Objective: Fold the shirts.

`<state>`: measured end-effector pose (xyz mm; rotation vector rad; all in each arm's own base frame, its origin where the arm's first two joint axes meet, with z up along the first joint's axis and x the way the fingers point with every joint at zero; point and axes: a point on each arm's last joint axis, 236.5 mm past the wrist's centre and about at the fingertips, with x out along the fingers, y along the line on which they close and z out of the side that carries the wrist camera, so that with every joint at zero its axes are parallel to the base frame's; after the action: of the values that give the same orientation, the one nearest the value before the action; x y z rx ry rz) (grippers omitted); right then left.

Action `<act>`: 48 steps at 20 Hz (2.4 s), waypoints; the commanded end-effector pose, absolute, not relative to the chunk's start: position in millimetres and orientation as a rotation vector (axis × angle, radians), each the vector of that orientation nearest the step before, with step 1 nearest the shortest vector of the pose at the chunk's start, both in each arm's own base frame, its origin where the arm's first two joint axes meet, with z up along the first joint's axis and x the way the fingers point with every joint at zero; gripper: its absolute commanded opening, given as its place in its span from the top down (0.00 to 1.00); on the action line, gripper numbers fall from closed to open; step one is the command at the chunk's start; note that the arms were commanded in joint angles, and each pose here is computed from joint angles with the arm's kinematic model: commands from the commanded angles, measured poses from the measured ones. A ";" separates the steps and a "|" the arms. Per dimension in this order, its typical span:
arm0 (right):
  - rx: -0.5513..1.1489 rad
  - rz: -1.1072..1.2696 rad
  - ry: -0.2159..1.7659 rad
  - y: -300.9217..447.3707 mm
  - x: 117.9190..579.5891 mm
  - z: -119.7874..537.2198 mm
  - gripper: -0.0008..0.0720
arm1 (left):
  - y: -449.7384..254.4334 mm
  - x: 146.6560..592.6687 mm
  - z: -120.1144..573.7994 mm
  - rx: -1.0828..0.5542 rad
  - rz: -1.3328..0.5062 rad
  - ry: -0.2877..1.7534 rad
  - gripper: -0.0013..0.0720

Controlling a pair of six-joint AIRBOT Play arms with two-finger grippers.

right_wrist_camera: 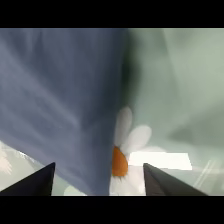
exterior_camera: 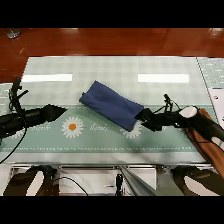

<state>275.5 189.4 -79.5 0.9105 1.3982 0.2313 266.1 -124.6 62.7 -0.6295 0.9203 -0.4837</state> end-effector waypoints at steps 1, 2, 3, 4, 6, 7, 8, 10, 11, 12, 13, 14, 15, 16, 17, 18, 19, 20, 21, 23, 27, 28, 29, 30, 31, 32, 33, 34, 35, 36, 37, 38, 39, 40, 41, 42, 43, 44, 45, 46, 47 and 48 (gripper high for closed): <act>0.934 0.278 1.465 209.0 283.9 -98.7 0.13 | -124.5 266.5 60.4 -0.633 -0.482 0.929 0.95; 0.920 0.293 1.477 215.6 286.3 -100.1 0.13 | -124.5 266.6 60.5 -0.633 -0.482 0.928 0.95; 0.903 0.314 1.479 222.9 290.1 -98.9 0.15 | -124.5 266.6 60.5 -0.634 -0.481 0.928 0.95; 0.881 0.341 1.474 230.7 295.8 -95.6 0.28 | -124.5 266.5 60.4 -0.633 -0.482 0.929 0.95; 0.834 0.412 1.427 242.0 315.4 -81.4 0.81 | -124.5 266.5 60.4 -0.633 -0.482 0.929 0.95; 0.794 0.472 1.392 247.3 326.2 -69.6 0.94 | -124.6 266.4 60.5 -0.634 -0.482 0.929 0.95; 0.758 0.524 1.369 251.0 337.1 -53.1 0.95 | -124.5 266.4 60.4 -0.634 -0.482 0.929 0.95; 0.622 0.607 1.306 249.8 361.1 -14.9 0.95 | -125.0 266.2 60.4 -0.633 -0.483 0.929 0.95; 0.557 0.610 1.284 246.4 372.8 3.8 0.95 | -125.0 266.2 60.4 -0.633 -0.483 0.929 0.95; 0.489 0.594 1.252 240.0 387.4 25.8 0.95 | -124.8 266.5 60.4 -0.632 -0.483 0.928 0.95; 0.459 0.585 1.206 237.4 402.0 53.2 0.95 | -124.8 266.5 60.4 -0.632 -0.483 0.928 0.95; 0.448 0.619 1.131 240.3 416.3 93.3 0.95 | -124.8 266.5 60.4 -0.632 -0.483 0.928 0.95; 0.422 0.640 1.062 237.5 426.9 129.0 0.95 | -124.8 266.5 60.4 -0.632 -0.483 0.928 0.95; 0.406 0.623 1.015 227.2 434.8 160.4 0.95 | -124.8 266.5 60.5 -0.632 -0.483 0.928 0.95; 0.391 0.594 0.995 212.4 438.0 181.9 0.95 | -125.0 266.2 60.4 -0.632 -0.483 0.929 0.95; 0.381 0.557 0.992 192.7 438.0 198.8 0.95 | -125.6 265.3 60.2 -0.632 -0.487 0.933 0.95; 0.378 0.528 1.001 173.5 434.9 210.8 0.95 | -126.1 264.3 60.0 -0.632 -0.490 0.937 0.95; 0.379 0.502 1.019 152.4 428.6 220.9 0.95 | -126.4 263.8 59.9 -0.632 -0.491 0.939 0.95; 0.370 0.473 1.037 129.4 419.1 229.6 0.95 | -126.5 263.8 59.9 -0.632 -0.491 0.939 0.95; 0.365 0.373 1.055 82.1 402.5 240.9 0.95 | -125.9 264.7 60.1 -0.632 -0.488 0.935 0.95; 0.424 0.122 1.149 -16.3 351.8 238.9 0.95 | -125.8 265.0 60.2 -0.632 -0.488 0.934 0.95; 0.467 0.044 1.122 -38.5 343.5 243.5 0.95 | -125.7 265.0 60.1 -0.632 -0.487 0.934 0.95; 0.495 -0.019 1.099 -57.4 334.7 246.9 0.95 | -125.7 265.0 60.2 -0.629 -0.489 0.933 0.95; 0.529 -0.084 1.085 -73.7 325.4 247.8 0.95 | -125.3 265.5 60.2 -0.629 -0.487 0.931 0.95; 0.552 -0.147 1.077 -88.4 313.4 246.6 0.95 | -125.3 265.6 60.2 -0.629 -0.487 0.931 0.95; 0.567 -0.216 1.077 -102.0 299.8 242.9 0.95 | -125.3 265.6 60.3 -0.629 -0.487 0.931 0.95; 0.582 -0.288 1.088 -114.2 283.0 235.2 0.94 | -125.3 265.6 60.2 -0.629 -0.487 0.931 0.95; 0.600 -0.354 1.108 -123.0 265.3 224.9 0.94 | -125.2 265.9 60.4 -0.629 -0.486 0.930 0.95; 0.617 -0.424 1.133 -129.4 244.3 212.2 0.95 | -124.2 267.4 60.6 -0.629 -0.481 0.924 0.95; 0.634 -0.490 1.157 -134.8 224.1 199.9 0.94 | -122.4 270.3 61.3 -0.629 -0.472 0.912 0.95; 0.649 -0.563 1.179 -139.8 201.6 188.0 0.94 | -120.6 273.0 62.0 -0.629 -0.463 0.901 0.95; 0.654 -0.638 1.197 -144.3 179.5 178.0 0.94 | -119.1 275.3 62.6 -0.631 -0.455 0.891 0.95; 0.654 -0.729 1.215 -149.3 153.7 168.4 0.94 | -121.5 275.8 65.6 -0.651 -0.462 0.886 0.95; 0.643 -0.818 1.231 -153.3 128.8 160.7 0.94 | -126.2 275.3 70.4 -0.677 -0.481 0.881 0.95; 0.607 -0.924 1.262 -158.7 98.6 152.6 0.94 | -130.0 275.0 73.0 -0.687 -0.494 0.877 0.95; 0.569 -1.048 1.289 -164.2 66.3 147.5 0.94 | -132.7 274.3 73.2 -0.678 -0.503 0.877 0.95; 0.557 -1.122 1.304 -162.8 44.8 139.7 0.94 | -135.1 274.5 73.5 -0.671 -0.510 0.874 0.95; 0.559 -1.131 1.319 -156.5 35.9 126.7 0.94 | -137.9 274.4 74.1 -0.664 -0.516 0.871 0.95; 0.572 -1.110 1.348 -147.5 32.2 111.7 0.94 | -141.3 273.4 74.1 -0.659 -0.526 0.874 0.95; 0.587 -1.101 1.395 -138.6 25.3 96.0 0.94 | -143.7 273.3 74.4 -0.654 -0.532 0.872 0.95; 0.590 -1.120 1.429 -135.8 17.2 85.6 0.90 | -146.7 272.3 74.6 -0.650 -0.540 0.873 0.95; 0.607 -1.173 1.444 -136.1 9.1 79.0 0.51 | -149.3 271.0 74.6 -0.645 -0.549 0.876 0.95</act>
<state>44.9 -141.3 105.9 0.6024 1.3695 -1.0443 272.0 -142.3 73.2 -0.6528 0.8796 -0.5296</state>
